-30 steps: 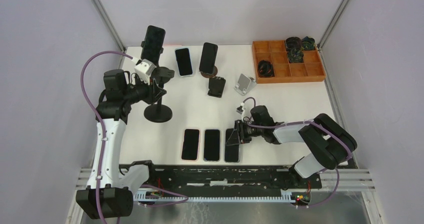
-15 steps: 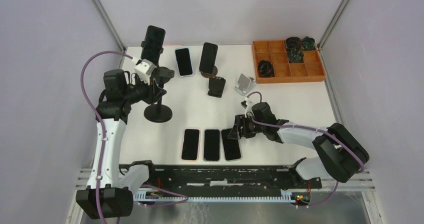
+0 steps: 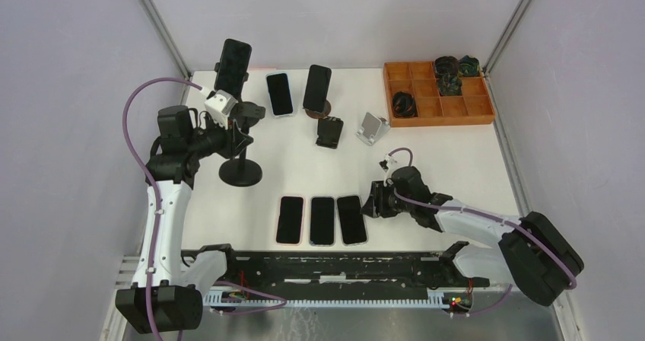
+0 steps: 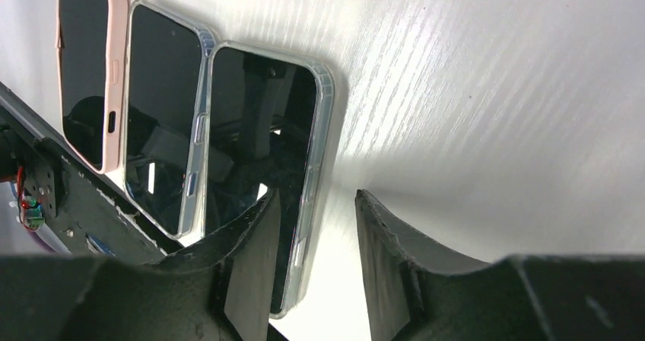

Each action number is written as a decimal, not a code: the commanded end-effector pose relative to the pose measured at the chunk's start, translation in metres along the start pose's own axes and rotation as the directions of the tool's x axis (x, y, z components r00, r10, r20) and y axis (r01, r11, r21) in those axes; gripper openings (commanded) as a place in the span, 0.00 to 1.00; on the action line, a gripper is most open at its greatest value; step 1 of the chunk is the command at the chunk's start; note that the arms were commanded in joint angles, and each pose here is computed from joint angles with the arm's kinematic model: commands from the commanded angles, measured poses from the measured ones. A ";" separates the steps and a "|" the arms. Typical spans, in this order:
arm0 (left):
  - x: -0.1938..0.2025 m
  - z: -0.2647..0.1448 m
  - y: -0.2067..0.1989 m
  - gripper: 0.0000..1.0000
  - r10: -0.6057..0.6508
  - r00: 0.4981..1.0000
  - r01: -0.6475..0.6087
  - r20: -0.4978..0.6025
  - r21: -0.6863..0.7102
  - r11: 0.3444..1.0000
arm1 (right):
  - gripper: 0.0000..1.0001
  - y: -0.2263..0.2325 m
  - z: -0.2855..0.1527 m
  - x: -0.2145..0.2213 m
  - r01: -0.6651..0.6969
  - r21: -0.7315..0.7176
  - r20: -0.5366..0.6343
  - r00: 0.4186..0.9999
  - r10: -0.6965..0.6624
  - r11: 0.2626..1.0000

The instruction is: Remove the phone from the phone stand

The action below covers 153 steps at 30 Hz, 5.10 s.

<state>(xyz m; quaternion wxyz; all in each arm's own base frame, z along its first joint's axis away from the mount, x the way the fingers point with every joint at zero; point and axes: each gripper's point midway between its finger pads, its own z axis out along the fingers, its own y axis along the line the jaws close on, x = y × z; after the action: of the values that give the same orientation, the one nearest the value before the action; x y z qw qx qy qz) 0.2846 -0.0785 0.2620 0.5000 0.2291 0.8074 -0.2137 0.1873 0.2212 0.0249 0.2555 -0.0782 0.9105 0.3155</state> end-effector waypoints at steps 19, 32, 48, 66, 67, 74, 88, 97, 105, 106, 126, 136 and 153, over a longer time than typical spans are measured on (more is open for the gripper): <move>-0.046 -0.011 -0.012 0.02 0.028 0.993 -0.032 0.115 0.039 0.999 | 0.40 0.023 -0.016 0.049 0.092 -0.055 -0.075 0.993 -0.096 0.994; -0.048 -0.019 -0.054 0.02 -0.011 0.990 -0.024 0.139 0.243 0.970 | 0.87 0.205 -0.118 -0.184 0.421 -0.194 0.481 0.828 -0.288 0.886; -0.054 -0.054 -0.113 0.02 -0.015 0.984 -0.072 0.177 0.478 0.875 | 0.92 0.352 -0.104 -0.226 0.556 -0.582 0.593 0.790 -0.159 0.593; -0.057 -0.061 -0.120 0.02 0.011 0.981 -0.107 0.194 0.494 0.863 | 0.27 0.395 -0.071 -0.230 0.528 -0.644 0.560 0.818 -0.129 0.555; -0.056 -0.061 -0.120 0.02 0.013 0.982 -0.108 0.189 0.497 0.861 | 0.22 0.393 -0.073 -0.232 0.529 -0.641 0.564 0.816 -0.126 0.557; -0.055 -0.056 -0.113 0.88 0.000 0.986 -0.079 0.166 0.470 0.879 | 0.05 0.370 -0.092 -0.271 0.547 -0.601 0.617 0.781 -0.097 0.582; -0.053 -0.025 -0.048 1.00 -0.122 0.992 0.118 0.010 0.186 0.975 | 0.00 0.195 -0.132 -0.444 0.503 0.157 0.783 0.461 -0.418 0.850; -0.049 -0.010 -0.024 1.00 -0.144 0.988 0.151 -0.059 0.128 0.980 | 0.00 0.096 -0.112 -0.485 0.298 0.455 0.766 0.350 -0.539 0.839; -0.036 -0.001 -0.017 1.00 -0.116 0.989 0.128 -0.094 0.137 0.982 | 0.00 0.041 -0.060 -0.510 0.229 0.483 0.774 0.341 -0.534 0.846; -0.033 0.001 -0.016 1.00 -0.114 0.988 0.128 -0.103 0.139 0.982 | 0.00 0.036 -0.054 -0.511 0.229 0.480 0.776 0.340 -0.532 0.847; -0.020 0.011 -0.016 1.00 -0.094 0.986 0.120 -0.137 0.196 0.973 | 0.00 -0.022 0.036 -0.492 0.236 0.375 0.790 0.424 -0.443 0.896; -0.030 0.005 -0.015 1.00 -0.075 0.989 0.097 -0.127 0.175 0.980 | 0.80 -0.029 -0.006 -0.470 0.191 0.475 0.751 0.422 -0.509 0.859; -0.045 -0.007 0.002 1.00 -0.100 0.988 0.114 -0.117 0.123 0.986 | 0.98 0.081 -0.071 -0.402 0.311 0.343 0.765 0.456 -0.456 0.886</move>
<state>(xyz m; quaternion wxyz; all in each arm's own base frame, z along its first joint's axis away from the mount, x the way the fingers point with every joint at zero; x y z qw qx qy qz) 0.2928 -0.0868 0.2950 0.4102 0.2207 0.8356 -0.2911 0.5050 0.1874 0.3132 0.7345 -0.0618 0.6621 0.1355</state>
